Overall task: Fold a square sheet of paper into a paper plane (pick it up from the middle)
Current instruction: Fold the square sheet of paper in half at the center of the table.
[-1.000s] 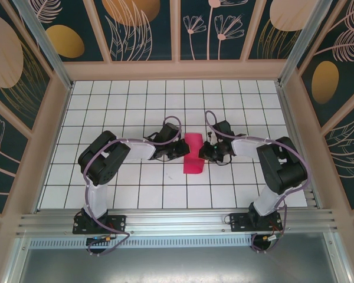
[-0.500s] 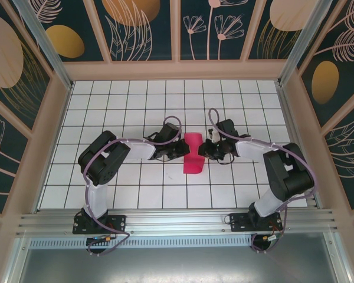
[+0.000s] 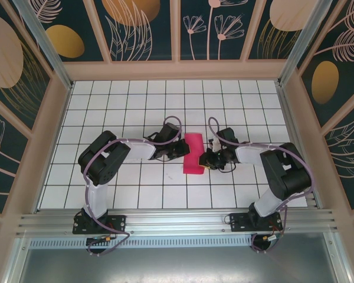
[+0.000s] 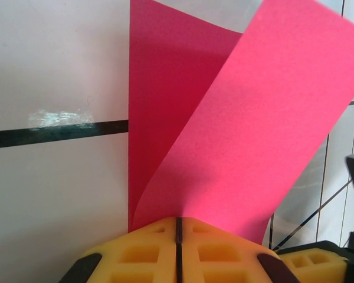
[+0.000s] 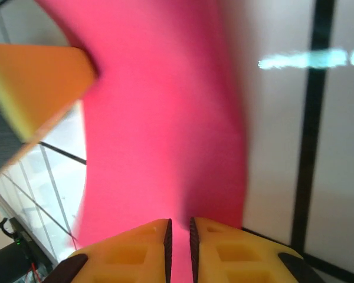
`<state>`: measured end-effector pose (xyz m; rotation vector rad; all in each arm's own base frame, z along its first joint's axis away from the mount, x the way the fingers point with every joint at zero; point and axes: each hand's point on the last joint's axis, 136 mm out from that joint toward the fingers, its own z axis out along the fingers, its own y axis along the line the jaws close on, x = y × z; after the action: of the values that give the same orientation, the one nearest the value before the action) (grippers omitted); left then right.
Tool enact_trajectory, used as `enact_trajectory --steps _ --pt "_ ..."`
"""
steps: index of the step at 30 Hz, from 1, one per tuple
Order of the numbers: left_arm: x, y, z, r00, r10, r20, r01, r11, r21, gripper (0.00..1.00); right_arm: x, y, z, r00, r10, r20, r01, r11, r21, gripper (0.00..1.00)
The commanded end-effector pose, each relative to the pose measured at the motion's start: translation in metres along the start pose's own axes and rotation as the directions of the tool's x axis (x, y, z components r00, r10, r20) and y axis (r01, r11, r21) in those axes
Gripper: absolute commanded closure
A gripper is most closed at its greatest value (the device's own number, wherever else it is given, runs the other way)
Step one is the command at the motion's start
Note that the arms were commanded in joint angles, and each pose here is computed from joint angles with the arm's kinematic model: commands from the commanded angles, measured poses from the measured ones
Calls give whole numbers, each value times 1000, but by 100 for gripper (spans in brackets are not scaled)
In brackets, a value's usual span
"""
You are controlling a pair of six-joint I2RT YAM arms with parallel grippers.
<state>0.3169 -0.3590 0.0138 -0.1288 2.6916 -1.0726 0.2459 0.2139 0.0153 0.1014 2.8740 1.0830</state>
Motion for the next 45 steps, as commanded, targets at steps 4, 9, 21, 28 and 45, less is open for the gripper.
enact_trajectory --steps 4,9,21,28,45 --pt "24 39 17 998 -9 -68 1 992 -127 89 8 -22 6 1000 24 -19 -22 996 86 80" --pt "25 40 17 997 -7 -71 -2 992 -129 89 -1 9 -10 1000 -22 18 22 1000 9 80" --pt "24 38 17 997 -3 -72 -6 992 -124 89 27 11 4 998 -14 -57 12 999 -30 79" --pt "26 39 18 997 -4 -76 -5 992 -123 89 38 -12 16 996 22 -86 -21 1000 22 80" --pt "25 37 17 997 -1 -75 -8 993 -121 89 47 -2 3 998 12 -68 -13 1000 -20 79"
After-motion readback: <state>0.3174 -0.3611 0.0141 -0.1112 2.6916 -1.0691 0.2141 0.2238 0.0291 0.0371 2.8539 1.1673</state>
